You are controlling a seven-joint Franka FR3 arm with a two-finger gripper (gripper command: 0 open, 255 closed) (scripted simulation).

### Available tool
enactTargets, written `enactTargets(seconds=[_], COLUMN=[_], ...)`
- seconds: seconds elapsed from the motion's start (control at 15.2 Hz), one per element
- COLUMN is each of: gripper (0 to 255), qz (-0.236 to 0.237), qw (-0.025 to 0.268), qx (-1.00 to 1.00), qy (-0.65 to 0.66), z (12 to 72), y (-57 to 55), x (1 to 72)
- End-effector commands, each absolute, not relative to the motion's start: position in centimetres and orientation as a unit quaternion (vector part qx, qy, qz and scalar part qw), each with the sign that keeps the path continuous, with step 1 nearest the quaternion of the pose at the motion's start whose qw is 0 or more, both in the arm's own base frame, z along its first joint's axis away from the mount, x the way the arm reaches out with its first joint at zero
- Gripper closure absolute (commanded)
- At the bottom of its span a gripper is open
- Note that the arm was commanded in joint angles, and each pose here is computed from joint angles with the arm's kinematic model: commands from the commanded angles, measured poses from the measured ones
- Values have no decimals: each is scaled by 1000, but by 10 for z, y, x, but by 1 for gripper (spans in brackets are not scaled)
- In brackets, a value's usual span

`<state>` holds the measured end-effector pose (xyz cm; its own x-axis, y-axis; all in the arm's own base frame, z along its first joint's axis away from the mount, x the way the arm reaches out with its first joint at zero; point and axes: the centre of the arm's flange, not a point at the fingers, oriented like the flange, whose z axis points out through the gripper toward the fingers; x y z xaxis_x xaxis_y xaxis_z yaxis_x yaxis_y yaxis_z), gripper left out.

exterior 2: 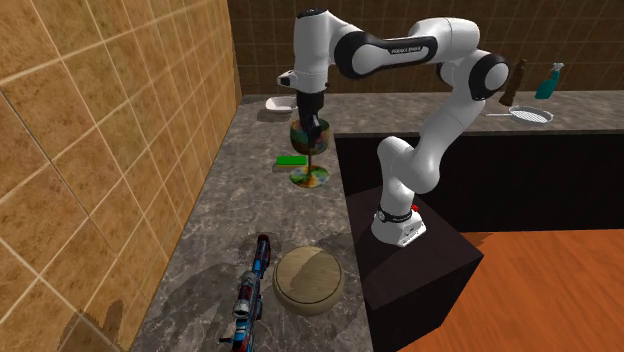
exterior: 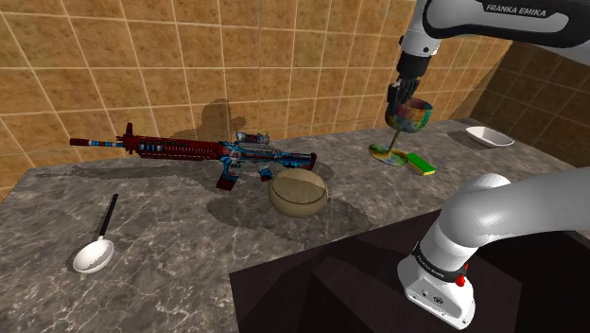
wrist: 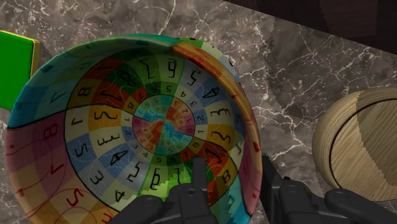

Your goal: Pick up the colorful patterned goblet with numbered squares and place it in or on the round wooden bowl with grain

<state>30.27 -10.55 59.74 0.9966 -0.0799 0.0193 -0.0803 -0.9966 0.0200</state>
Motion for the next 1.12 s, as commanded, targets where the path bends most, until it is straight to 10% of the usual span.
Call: enactTargets(seconds=[0.0, 1.06], gripper=[255, 255], qz=[10, 10], qw=[10, 10], qx=[999, 999], qy=[-40, -40], z=[604, 649], y=[-88, 100], x=[311, 397])
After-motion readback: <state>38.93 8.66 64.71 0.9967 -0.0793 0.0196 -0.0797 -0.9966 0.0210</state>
